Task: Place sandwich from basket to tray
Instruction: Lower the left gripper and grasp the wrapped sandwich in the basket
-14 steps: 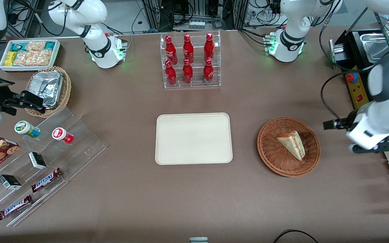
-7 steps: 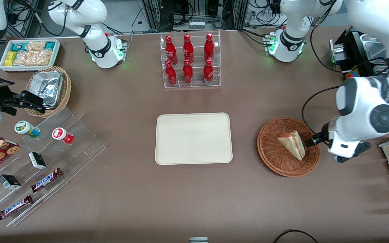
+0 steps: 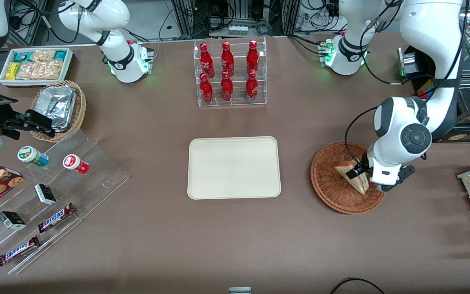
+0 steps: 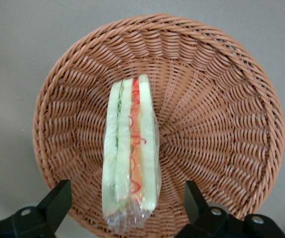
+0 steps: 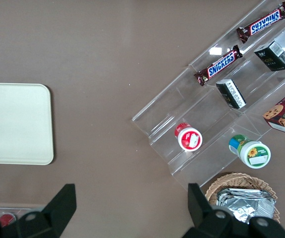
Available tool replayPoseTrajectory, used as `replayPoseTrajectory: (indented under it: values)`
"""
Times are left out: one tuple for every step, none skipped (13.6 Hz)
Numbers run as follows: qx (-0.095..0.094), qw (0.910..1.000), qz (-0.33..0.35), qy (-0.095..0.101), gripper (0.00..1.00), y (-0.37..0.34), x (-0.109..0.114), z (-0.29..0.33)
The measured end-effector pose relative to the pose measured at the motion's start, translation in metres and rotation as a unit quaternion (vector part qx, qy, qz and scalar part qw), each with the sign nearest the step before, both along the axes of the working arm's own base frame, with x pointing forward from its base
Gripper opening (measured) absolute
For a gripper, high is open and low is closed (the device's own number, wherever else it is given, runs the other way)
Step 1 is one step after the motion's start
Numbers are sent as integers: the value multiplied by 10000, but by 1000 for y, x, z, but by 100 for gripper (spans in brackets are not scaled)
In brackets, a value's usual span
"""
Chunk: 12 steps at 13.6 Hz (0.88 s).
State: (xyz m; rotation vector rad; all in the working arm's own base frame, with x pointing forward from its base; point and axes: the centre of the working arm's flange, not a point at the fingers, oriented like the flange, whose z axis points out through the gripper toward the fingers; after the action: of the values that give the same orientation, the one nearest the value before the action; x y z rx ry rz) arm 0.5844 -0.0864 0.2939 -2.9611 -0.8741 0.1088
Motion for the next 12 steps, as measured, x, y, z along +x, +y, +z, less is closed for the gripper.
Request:
replayPoseTrajectory:
  values:
    - [-6,10000,4,-43,100,1,-3,-6]
    - [-9,10000,7,-62,100,2,-6,-12]
    - [-8,10000,11,-49,100,2,-9,-17]
    - [-3,10000,20,-24,98,3,-12,-21]
    - [3,10000,49,3,93,3,-14,-24]
    - [12,9999,98,29,83,3,-15,-27]
    - [21,9999,165,45,70,3,-15,-29]
    - [28,9997,231,47,57,3,-15,-30]
    - [28,9996,277,23,48,3,-14,-29]
    - [24,9995,311,-18,37,3,-11,-26]
    - [19,9994,329,-57,32,2,-7,-21]
    - [18,9994,336,-73,27,1,-2,-13]
